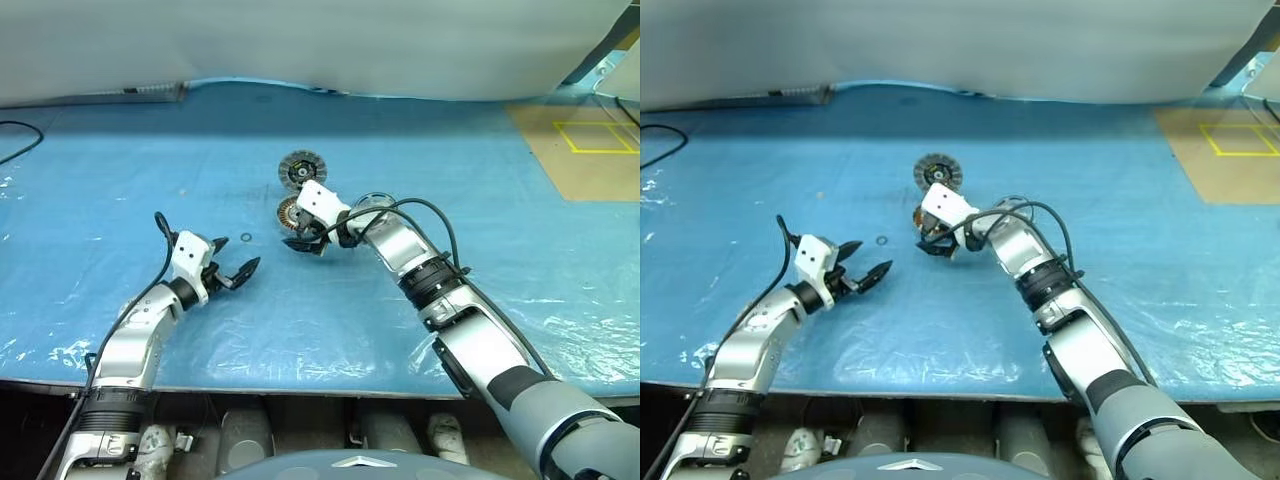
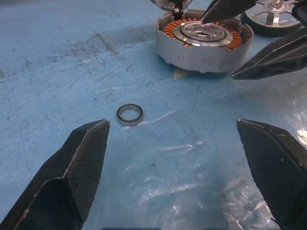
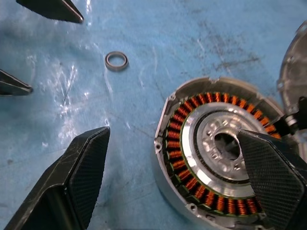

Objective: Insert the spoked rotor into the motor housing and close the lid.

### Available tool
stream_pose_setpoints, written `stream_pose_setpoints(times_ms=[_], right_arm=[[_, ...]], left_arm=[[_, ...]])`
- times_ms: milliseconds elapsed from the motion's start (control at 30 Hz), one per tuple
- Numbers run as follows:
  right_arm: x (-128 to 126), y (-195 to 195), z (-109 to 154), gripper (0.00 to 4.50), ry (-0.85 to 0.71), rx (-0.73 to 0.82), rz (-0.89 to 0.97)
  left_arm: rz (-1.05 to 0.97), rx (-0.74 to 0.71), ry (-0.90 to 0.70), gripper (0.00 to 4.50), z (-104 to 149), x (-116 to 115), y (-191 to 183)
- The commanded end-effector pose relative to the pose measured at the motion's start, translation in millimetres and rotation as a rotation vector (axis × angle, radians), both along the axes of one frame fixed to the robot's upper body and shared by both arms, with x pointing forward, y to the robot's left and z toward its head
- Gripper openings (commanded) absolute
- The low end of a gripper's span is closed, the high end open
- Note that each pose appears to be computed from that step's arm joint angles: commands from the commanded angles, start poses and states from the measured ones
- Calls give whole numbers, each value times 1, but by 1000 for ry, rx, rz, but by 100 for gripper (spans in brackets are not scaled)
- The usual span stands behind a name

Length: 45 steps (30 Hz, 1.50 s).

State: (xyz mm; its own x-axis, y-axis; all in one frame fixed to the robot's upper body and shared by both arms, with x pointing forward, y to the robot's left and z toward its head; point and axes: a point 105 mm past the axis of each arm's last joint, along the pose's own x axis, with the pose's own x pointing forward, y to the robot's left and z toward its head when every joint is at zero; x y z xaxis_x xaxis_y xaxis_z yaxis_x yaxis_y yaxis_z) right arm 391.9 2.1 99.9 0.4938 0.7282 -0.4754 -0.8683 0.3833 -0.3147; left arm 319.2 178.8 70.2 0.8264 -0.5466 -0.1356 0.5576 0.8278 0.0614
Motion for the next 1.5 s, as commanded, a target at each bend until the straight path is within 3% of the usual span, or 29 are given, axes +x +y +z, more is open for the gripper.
stream_pose_setpoints(times_ms=[33, 267, 367, 567, 600, 767, 1067, 1367, 1500], right_arm=[[3, 6, 10, 449, -37, -8, 32], [10, -5, -9, 449, -7, -119, -12], [10, -8, -10, 389, -1, -154, 3], [3, -14, -16, 185, 12, -193, 44], [1, -14, -18, 180, 17, -198, 51], [-17, -19, -27, 180, 83, -187, 76], [-74, -39, -38, 180, 228, -130, 37], [-88, -21, -12, 180, 339, 107, -86], [-85, -16, 5, 311, 302, 143, -98]], left_arm=[[-38, 16, -52, 450, 12, -2, -7], [-43, 11, -53, 450, 12, -1, -9], [-42, 10, -54, 450, 12, -1, -9], [-34, 5, -58, 450, 12, 1, -7], [-33, 3, -59, 450, 12, 1, -7], [-34, 0, -58, 450, 11, 0, -9], [-38, -5, -54, 450, 9, -1, -10], [-57, -5, -49, 450, 8, 2, -13], [-63, -7, -47, 450, 8, 3, -15]])
